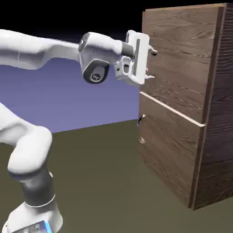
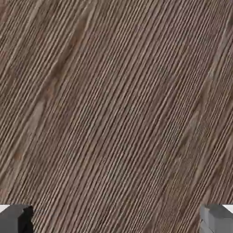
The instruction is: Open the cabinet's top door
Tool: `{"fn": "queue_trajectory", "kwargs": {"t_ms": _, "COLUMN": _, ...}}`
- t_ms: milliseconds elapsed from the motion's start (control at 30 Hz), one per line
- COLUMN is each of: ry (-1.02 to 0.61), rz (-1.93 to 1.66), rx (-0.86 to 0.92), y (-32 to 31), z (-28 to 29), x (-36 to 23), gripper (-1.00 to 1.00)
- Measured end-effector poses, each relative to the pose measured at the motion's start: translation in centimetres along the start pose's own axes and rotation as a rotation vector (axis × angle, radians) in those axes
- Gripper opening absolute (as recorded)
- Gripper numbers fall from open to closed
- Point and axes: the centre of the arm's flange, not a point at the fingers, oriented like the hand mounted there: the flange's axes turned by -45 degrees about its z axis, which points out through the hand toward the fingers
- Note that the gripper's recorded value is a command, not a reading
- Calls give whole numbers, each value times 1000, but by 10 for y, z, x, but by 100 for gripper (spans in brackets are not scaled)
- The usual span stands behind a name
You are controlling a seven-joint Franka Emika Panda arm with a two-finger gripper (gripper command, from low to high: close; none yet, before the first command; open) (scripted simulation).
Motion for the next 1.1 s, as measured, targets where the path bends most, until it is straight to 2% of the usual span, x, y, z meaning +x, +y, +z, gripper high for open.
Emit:
{"fn": "queue_trajectory", "kwargs": {"t_ms": 267, "ry": 4, "rz": 510, "rx": 144, "y": -36, "z": -19, "x": -41, "gripper": 0}}
{"fn": "queue_trajectory", "kwargs": {"t_ms": 567, "ry": -75, "rz": 1073, "rx": 243, "y": -46, "z": -21, "x": -106, "gripper": 0}}
{"fn": "queue_trajectory", "kwargs": {"t_ms": 933, "ry": -193, "rz": 1763, "rx": 231, "y": -12, "z": 14, "x": -199, "gripper": 0}}
{"fn": "queue_trajectory", "kwargs": {"t_ms": 1100, "ry": -198, "rz": 1808, "rx": 227, "y": -16, "z": 44, "x": -204, "gripper": 0}}
